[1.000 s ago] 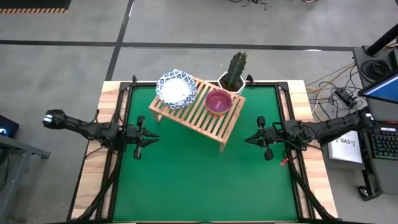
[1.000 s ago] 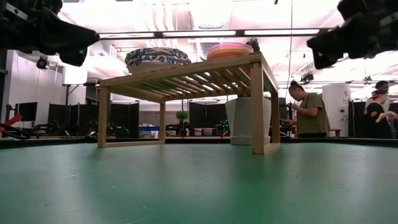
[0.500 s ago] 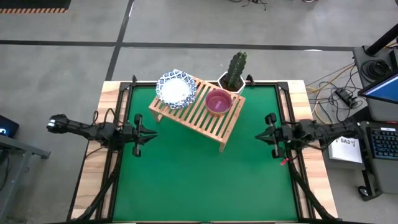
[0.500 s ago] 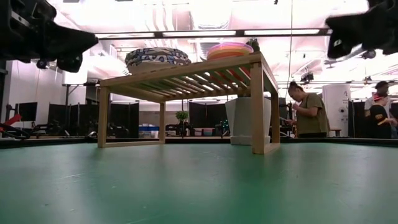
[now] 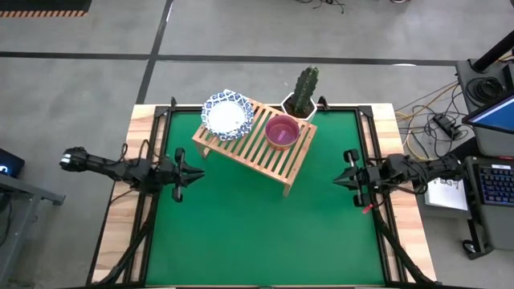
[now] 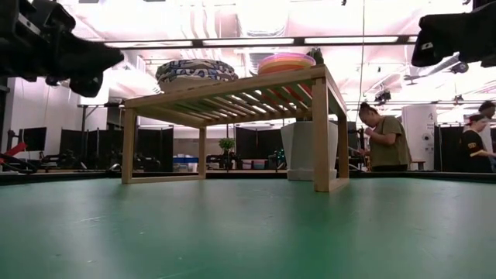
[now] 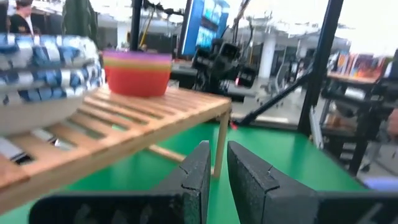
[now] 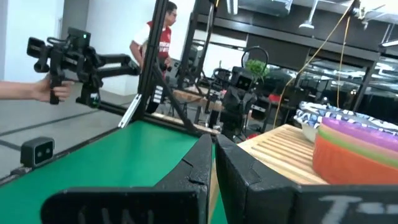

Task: Place and stack bowls onto a shelf
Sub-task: Return to Home Position

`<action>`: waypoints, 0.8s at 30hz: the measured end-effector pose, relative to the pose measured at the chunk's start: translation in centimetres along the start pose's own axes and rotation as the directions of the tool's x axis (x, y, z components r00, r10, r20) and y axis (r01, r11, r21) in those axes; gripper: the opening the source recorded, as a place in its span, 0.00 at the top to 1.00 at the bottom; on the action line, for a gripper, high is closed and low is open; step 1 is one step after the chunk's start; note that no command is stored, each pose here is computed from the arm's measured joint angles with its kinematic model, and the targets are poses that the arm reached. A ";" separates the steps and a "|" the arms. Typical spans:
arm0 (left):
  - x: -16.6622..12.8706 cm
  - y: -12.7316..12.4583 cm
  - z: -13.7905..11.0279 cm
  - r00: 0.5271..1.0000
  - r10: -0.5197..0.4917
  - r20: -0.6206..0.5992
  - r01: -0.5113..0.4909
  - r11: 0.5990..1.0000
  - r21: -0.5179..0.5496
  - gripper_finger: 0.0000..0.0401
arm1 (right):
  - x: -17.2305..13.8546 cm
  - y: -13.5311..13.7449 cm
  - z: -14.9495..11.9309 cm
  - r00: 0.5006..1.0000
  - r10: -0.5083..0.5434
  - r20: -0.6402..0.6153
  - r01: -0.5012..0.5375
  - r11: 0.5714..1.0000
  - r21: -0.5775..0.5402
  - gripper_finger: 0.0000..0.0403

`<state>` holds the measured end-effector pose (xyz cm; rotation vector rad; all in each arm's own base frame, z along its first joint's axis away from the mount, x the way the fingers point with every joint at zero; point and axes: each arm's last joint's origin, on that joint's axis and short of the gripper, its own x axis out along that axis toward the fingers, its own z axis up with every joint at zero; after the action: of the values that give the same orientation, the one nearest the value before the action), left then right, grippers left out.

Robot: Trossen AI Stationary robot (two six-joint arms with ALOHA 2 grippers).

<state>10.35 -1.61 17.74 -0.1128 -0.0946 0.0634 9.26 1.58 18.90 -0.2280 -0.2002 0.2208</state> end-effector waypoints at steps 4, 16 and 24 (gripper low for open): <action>0.1 0.0 -0.7 0.997 0.007 -0.072 -0.006 1.000 0.022 0.91 | 0.0 0.0 -0.1 1.000 0.001 -0.006 -0.001 1.000 -0.030 0.97; 0.4 0.0 -1.4 0.990 0.015 -0.138 -0.009 0.999 0.044 0.91 | -0.1 -0.7 -1.9 0.908 -0.331 -0.257 0.346 0.938 0.015 0.97; 0.5 0.0 -1.6 0.987 0.018 -0.157 -0.010 0.999 0.050 0.91 | 0.1 -0.8 -2.1 0.887 -0.344 -0.307 0.401 0.905 0.144 0.97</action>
<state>10.97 -1.76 16.23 -0.0692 0.0654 0.0705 10.00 0.47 17.09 -0.0097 0.0592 -0.1783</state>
